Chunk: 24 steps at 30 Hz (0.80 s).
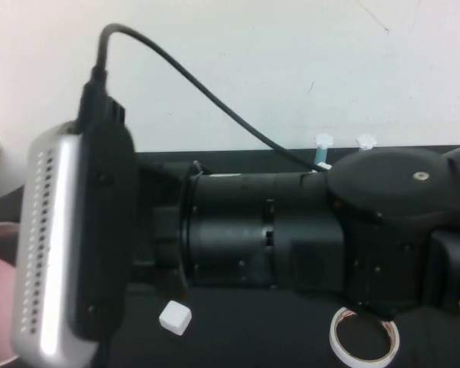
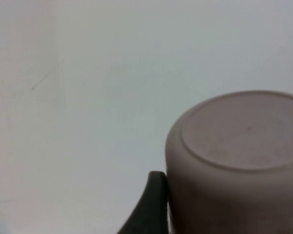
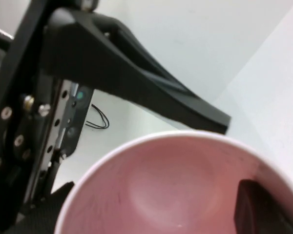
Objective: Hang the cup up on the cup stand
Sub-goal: Adjust the cup with two arms
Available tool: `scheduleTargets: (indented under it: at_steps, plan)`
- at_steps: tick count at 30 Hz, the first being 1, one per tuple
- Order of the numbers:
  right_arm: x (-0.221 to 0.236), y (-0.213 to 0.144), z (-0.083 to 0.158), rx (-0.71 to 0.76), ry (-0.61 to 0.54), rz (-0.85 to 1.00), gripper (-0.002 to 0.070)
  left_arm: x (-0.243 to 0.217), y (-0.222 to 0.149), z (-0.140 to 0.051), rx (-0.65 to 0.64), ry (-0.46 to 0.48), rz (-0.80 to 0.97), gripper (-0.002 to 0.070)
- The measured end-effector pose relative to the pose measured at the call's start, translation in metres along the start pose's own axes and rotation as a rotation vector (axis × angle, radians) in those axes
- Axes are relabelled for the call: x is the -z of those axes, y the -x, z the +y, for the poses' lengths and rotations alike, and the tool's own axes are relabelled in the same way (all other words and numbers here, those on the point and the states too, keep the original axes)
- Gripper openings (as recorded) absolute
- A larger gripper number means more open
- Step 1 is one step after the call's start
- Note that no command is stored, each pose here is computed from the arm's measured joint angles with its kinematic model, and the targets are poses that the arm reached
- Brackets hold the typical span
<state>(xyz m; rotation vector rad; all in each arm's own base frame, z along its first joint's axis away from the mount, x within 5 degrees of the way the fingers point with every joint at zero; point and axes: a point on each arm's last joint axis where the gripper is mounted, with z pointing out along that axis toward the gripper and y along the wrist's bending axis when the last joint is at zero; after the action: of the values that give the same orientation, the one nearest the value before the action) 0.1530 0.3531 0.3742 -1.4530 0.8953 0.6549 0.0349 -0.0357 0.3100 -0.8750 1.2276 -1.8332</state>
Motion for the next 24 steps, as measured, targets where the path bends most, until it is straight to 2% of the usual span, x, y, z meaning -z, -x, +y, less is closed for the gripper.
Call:
scheduleTargets:
  at_steps: [4, 7, 11, 14, 19, 24]
  plan:
    - [-0.006, -0.001, 0.007, 0.009, 0.029, -0.008, 0.003, 0.0, 0.001, 0.001, 0.01, 0.001, -0.012, 0.0666]
    - [-0.009, -0.002, 0.011, 0.009, 0.045, -0.012, 0.0027, 0.0, 0.002, 0.001, 0.01, 0.001, -0.018, 0.0599]
    - [-0.009, -0.002, 0.01, 0.015, 0.039, -0.006, 0.005, 0.0, 0.002, 0.001, -0.019, 0.0, -0.023, 0.06]
    - [-0.011, -0.004, 0.011, 0.018, 0.029, 0.016, 0.0132, 0.0, 0.003, 0.0, -0.074, 0.0, -0.027, 0.0599]
    - [-0.012, -0.013, 0.012, -0.019, 0.007, 0.065, 0.031, 0.0, 0.005, -0.001, -0.211, -0.002, -0.051, 0.0599]
    - [-0.002, -0.01, 0.003, -0.071, -0.099, 0.133, 0.036, 0.0, 0.01, -0.001, -0.364, 0.006, -0.115, 0.0599]
